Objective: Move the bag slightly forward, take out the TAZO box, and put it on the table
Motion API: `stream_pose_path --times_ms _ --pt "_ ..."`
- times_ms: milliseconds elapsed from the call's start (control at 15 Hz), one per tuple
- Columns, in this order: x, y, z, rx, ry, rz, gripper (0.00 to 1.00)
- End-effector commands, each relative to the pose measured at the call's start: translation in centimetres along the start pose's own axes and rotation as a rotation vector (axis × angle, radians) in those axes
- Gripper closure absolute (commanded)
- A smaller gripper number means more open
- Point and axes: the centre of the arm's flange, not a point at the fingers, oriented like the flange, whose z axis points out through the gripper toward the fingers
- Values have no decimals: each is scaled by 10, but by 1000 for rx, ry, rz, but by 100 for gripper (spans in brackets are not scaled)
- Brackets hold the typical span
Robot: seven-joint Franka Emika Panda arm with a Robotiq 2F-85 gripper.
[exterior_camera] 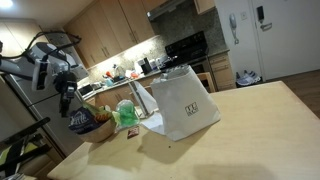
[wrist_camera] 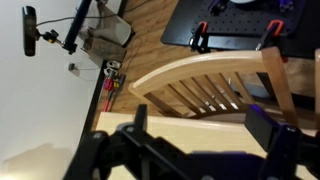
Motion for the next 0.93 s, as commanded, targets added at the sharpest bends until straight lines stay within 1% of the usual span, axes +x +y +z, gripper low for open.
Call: stream_pose_path --times_ms 0,267,400,467,533,600,733,867 --pt "8 16 -19 68 140 127 0" --pt "19 33 -35 127 296 268 0" --pt "21 39 -42 172 362 343 0" --pt "16 39 -43 220 384 294 0" --pt "31 34 -44 179 333 284 0" --pt "30 35 -48 194 353 285 0" --pt "27 37 -52 201 367 287 0" --pt "29 40 -50 187 352 299 0"
